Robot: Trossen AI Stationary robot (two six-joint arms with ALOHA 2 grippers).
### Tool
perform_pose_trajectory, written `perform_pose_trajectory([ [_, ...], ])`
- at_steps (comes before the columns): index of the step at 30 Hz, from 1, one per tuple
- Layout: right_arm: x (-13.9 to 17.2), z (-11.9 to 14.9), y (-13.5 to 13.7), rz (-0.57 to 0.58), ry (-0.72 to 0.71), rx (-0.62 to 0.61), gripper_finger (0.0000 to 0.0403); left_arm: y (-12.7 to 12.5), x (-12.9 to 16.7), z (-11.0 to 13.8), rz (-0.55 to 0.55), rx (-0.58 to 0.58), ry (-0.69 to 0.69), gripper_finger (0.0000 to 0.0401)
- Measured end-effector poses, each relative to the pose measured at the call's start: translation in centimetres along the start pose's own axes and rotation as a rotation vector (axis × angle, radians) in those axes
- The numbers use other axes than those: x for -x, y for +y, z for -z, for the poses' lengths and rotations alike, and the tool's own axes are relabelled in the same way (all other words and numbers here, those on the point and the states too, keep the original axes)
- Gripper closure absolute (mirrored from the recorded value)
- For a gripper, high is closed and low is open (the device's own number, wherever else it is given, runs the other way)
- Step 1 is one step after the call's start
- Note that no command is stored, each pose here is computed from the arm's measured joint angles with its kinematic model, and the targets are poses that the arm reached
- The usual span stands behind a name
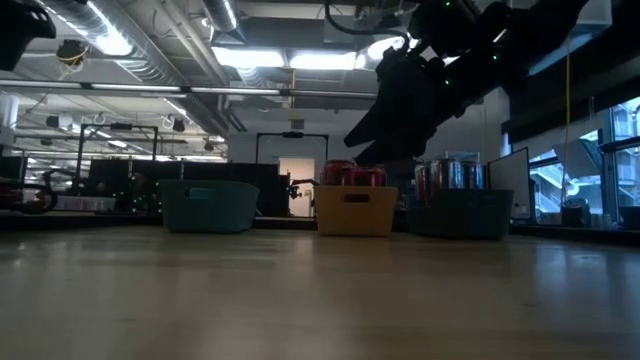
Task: Sort soda cans
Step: Put the top left white pink soda can into the green bin
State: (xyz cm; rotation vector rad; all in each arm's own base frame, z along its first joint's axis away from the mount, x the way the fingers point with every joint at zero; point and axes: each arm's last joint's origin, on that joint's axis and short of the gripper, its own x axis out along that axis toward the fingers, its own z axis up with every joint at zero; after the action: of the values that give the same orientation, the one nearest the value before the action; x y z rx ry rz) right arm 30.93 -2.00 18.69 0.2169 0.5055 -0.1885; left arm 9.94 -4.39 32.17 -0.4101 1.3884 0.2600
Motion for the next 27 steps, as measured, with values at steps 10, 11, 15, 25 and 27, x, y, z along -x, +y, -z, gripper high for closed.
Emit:
perform_pose_trajectory([
  [10, 0.0, 0.0, 0.0, -0.007, 0.003, 0.0, 0.0043, -0.5, -1.9, 1.2, -0.067, -0.089, 0.042, 0.0052],
  [11, 0.0, 0.0, 0.0, -0.007, 0.003, 0.0, 0.0043, -0.4, -2.2, 1.3, -0.075, -0.093, 0.055, 0.0052],
  [15, 0.0, 0.0, 0.0, -0.007, 0.003, -0.002, 0.0043, -0.6, -3.0, 1.6, -0.072, -0.085, 0.074, 0.0052],
  [25, 0.0, -0.1, 0.0, -0.009, -0.011, -0.004, 0.0043, -0.8, -4.8, 1.9, -0.076, -0.111, 0.101, 0.0052],
  [27, 0.0, -0.1, 0.0, -0.009, -0.01, -0.004, 0.0043, -0.6, -5.5, 2.1, -0.094, -0.109, 0.115, 0.0052],
])
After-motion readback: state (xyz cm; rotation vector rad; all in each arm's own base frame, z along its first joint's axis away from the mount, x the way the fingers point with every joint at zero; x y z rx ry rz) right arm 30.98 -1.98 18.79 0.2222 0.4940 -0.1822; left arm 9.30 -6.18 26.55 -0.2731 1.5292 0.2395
